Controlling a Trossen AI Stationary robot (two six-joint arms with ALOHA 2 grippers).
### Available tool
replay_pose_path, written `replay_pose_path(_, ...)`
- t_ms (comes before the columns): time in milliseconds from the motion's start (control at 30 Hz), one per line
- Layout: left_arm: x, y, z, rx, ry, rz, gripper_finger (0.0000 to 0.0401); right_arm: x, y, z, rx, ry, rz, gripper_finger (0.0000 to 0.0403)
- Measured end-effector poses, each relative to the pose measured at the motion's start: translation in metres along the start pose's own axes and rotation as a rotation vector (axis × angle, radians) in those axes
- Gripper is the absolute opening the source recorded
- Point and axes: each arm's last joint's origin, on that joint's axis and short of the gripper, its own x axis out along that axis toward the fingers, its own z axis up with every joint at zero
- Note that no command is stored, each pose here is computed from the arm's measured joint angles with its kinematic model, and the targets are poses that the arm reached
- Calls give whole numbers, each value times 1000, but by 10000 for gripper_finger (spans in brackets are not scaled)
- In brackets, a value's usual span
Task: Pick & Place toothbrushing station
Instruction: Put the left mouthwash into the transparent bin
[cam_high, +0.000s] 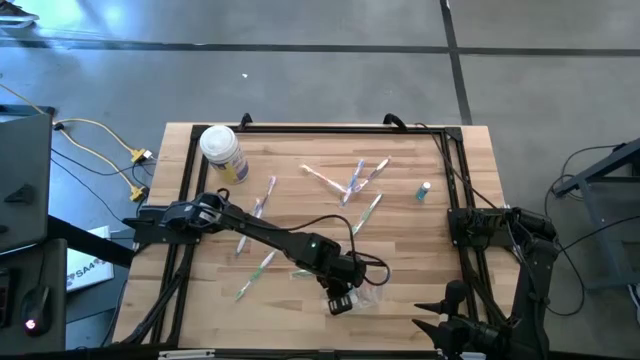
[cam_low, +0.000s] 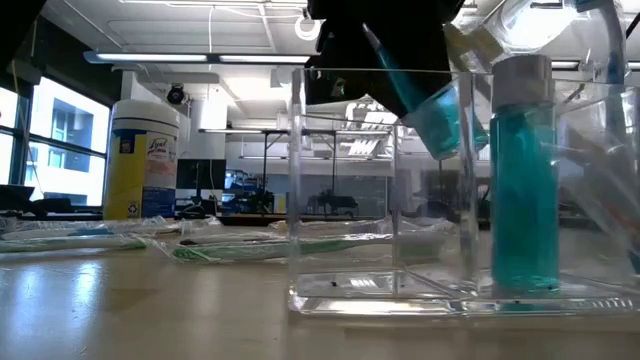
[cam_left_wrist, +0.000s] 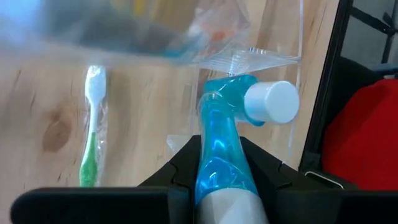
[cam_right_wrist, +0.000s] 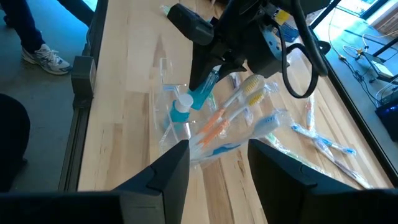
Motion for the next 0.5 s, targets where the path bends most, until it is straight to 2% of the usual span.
replay_pose_path(267, 0, 0, -1, 8, 14, -7, 75, 0, 0, 0, 1, 0, 0, 158)
replay_pose_path(500, 0, 0, -1, 11, 10, -9, 132, 0, 0, 0, 1, 1, 1, 158)
